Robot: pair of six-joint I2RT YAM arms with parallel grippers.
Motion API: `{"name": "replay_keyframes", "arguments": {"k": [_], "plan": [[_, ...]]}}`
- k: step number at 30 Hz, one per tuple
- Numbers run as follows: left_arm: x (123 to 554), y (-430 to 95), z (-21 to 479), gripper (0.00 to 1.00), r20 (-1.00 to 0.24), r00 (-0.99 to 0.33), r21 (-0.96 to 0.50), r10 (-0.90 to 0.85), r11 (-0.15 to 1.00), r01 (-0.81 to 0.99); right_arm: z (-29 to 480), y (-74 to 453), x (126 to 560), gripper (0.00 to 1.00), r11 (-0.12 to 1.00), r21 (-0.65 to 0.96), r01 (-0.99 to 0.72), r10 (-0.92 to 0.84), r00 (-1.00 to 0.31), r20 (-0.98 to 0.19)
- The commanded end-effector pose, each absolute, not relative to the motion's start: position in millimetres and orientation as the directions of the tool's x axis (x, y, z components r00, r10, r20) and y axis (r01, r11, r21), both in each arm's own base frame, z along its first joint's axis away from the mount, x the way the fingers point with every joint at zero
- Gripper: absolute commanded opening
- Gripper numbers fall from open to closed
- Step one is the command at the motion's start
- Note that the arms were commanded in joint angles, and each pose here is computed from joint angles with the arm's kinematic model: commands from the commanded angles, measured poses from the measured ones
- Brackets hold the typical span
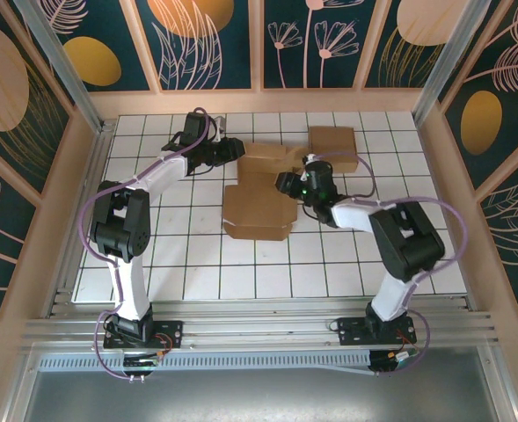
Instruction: Fold the paper box
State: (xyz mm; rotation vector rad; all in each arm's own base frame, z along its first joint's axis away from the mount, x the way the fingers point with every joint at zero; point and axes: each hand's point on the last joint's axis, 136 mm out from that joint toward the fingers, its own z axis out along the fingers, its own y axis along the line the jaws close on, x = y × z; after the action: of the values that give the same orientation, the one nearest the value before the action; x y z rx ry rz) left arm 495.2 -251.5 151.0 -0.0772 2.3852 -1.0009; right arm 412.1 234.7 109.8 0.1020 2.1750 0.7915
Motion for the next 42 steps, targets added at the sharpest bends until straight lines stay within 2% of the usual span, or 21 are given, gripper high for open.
{"name": "replay_keyframes", "arguments": {"k": [1, 5, 7, 11, 14, 19, 26, 32, 42], "plan": [[483.9, -246.0, 111.3, 0.37, -0.372, -0.894, -0.656, -0.250, 0.752, 0.063, 129.2, 214.6, 392.1, 0.59, 0.855, 0.470, -0.218, 0.235, -0.645, -0.727], [485.5, -246.2, 110.4, 0.37, -0.369, -0.894, -0.657, -0.253, 0.752, 0.058, 155.1, 179.8, 388.5, 0.67, 0.902, 0.374, -0.214, 0.191, -0.579, -0.792], [485.1, -246.4, 109.0, 0.36, -0.368, -0.895, -0.654, -0.251, 0.754, 0.058, 158.3, 162.1, 396.4, 0.82, 0.917, 0.334, -0.217, 0.161, -0.566, -0.809], [484.3, -246.4, 109.2, 0.36, -0.364, -0.897, -0.658, -0.252, 0.751, 0.056, 148.3, 155.3, 424.1, 0.83, 0.930, 0.248, -0.271, 0.042, -0.592, -0.805], [484.1, -246.6, 109.8, 0.37, -0.363, -0.896, -0.659, -0.254, 0.750, 0.055, 136.0, 168.9, 442.1, 0.79, 0.917, 0.238, -0.321, -0.011, -0.616, -0.788], [484.3, -246.3, 110.7, 0.37, -0.362, -0.896, -0.660, -0.257, 0.749, 0.052, 121.0, 177.3, 468.4, 0.71, 0.921, 0.259, -0.290, 0.021, -0.628, -0.778], [482.4, -246.8, 108.3, 0.37, -0.346, -0.900, -0.669, -0.265, 0.742, 0.039, 104.8, 181.7, 478.3, 0.43, 0.943, 0.225, -0.245, 0.020, -0.635, -0.772], [477.9, -252.2, 101.9, 0.36, -0.320, -0.912, -0.693, -0.256, 0.720, 0.041, 116.6, 200.0, 469.1, 0.19, 0.893, 0.399, -0.208, 0.156, -0.690, -0.707], [471.0, -257.9, 99.1, 0.34, -0.296, -0.923, -0.719, -0.246, 0.693, 0.046, 134.7, 218.5, 466.1, 0.17, 0.794, 0.604, -0.069, 0.353, -0.756, -0.551]]}}
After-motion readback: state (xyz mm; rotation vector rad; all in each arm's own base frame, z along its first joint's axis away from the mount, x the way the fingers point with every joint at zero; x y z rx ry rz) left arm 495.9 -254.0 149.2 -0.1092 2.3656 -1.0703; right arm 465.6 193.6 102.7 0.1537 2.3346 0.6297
